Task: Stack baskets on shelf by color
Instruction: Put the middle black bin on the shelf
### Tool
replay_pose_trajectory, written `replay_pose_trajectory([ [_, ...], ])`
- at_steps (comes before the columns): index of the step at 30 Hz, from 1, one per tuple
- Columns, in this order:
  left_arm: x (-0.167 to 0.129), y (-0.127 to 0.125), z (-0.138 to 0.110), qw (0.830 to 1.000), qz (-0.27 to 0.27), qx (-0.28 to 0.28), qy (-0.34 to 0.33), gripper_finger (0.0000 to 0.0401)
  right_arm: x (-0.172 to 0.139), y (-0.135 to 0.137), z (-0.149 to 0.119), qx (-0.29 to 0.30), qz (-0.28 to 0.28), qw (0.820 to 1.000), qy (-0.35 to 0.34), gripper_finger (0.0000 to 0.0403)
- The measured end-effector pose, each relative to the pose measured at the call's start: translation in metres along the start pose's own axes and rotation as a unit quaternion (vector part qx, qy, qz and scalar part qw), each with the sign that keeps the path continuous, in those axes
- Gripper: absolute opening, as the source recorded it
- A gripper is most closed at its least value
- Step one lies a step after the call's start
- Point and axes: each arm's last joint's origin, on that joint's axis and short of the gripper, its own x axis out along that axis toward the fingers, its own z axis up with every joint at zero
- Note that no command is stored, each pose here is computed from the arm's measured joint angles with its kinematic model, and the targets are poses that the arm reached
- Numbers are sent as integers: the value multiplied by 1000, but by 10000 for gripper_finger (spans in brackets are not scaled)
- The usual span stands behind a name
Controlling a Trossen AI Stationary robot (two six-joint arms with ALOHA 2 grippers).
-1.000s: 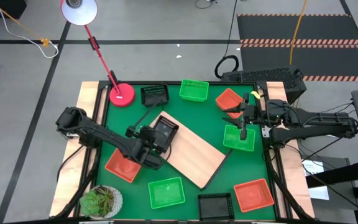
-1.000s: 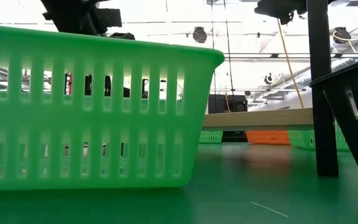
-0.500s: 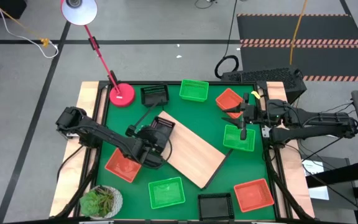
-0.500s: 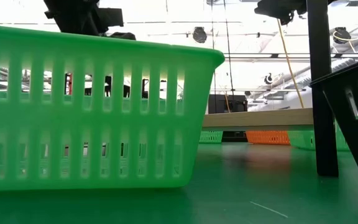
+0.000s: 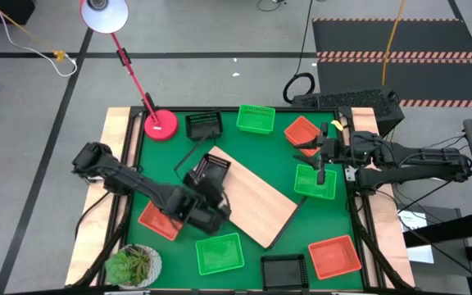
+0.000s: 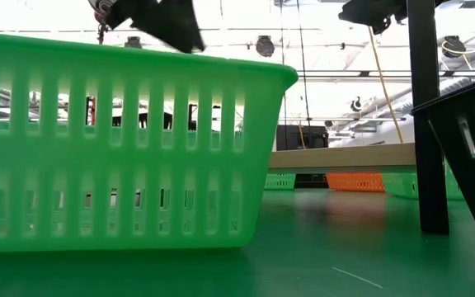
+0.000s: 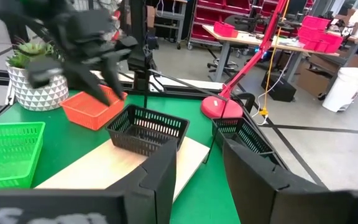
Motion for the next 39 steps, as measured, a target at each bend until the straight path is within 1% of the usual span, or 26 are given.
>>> replay_pose_trajectory([
  [2,-3,-10,-1,999,-28,6,-16,118,0,0,0,5,0,1000,3,126],
  [4,-5,-23,-4,998,-57,25,-33,118,0,0,-1,14,1,1000,4,126],
  [5,-5,-29,-6,996,-68,38,-40,118,0,0,-1,15,1,1000,5,126],
  [7,-1,-45,-9,993,-95,42,-64,118,0,0,-1,14,1,1000,5,126],
  [9,4,-57,-15,990,-108,58,-76,118,0,0,-1,11,1,1000,6,126],
  [11,13,-63,-23,988,-103,82,-76,118,0,0,-1,7,1,1000,6,126],
  [15,21,-60,-33,992,-72,91,-54,118,0,0,-1,-14,0,1000,6,126],
  [18,23,-54,-37,995,-54,74,-31,118,0,-1,-1,-41,-11,999,5,126],
  [20,23,-51,-40,998,-50,48,-11,118,0,-2,0,-46,-27,999,4,126],
  [22,22,-51,-42,997,-66,31,21,118,0,-2,0,-47,-29,998,4,126],
  [25,24,-52,-47,993,-89,33,64,118,0,-2,0,-57,-29,998,3,126],
  [29,26,-51,-58,994,-64,40,82,118,0,-2,1,-63,-29,998,0,126],
  [33,27,-41,-64,995,-10,38,97,118,0,-2,1,-63,-30,998,-2,126],
  [35,27,-37,-65,995,11,33,95,118,0,-2,1,-63,-30,998,-3,126],
  [39,24,-29,-69,993,47,45,96,118,0,-2,1,-64,-30,997,-4,126],
])
